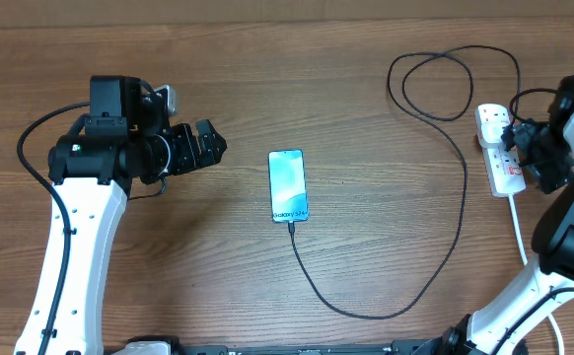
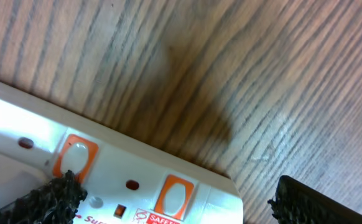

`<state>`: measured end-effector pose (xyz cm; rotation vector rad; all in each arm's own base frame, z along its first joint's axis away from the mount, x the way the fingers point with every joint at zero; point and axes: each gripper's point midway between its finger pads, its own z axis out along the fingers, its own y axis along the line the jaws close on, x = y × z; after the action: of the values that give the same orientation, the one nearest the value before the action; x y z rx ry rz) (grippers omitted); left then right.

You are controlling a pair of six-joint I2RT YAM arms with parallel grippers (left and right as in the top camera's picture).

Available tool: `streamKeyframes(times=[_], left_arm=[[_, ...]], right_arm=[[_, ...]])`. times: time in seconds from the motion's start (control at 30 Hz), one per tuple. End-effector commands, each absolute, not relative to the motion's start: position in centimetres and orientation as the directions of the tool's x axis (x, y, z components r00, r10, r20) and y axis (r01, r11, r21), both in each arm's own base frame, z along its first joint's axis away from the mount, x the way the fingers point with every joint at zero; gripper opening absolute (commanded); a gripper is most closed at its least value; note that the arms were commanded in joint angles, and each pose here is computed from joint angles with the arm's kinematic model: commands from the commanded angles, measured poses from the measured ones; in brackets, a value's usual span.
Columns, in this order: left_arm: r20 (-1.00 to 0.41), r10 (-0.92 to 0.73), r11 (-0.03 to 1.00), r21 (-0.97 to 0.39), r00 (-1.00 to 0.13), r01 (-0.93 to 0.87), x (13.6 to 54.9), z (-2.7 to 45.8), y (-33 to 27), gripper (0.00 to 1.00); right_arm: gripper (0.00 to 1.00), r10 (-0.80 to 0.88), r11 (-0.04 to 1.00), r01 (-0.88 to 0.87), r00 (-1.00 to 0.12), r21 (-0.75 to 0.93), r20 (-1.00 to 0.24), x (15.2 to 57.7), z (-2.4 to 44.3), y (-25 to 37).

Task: Plug charger to phone and switch on socket
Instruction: 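Position the right gripper over the power strip's switch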

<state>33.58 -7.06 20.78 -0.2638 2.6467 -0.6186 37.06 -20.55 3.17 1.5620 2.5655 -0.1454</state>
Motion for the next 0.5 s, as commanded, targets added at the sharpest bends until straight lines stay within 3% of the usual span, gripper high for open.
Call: streamKeyframes(times=[0.0,0.47], left_arm=[[-0.38,-0.265,0.887,-0.456,-0.887,-0.07,33.66,21.86,-7.05,1.0],[-0.38,-0.265,0.887,-0.456,-0.887,-0.07,33.66,21.86,-7.05,1.0]], right_arm=[[1.0,0.891,0.441,0.894,-0.427,0.076,-0.156,38.11,3.28,-21.25],[1.0,0.893,0.444,0.891,-0.43,0.093,-0.134,37.87,2.55,-20.89]])
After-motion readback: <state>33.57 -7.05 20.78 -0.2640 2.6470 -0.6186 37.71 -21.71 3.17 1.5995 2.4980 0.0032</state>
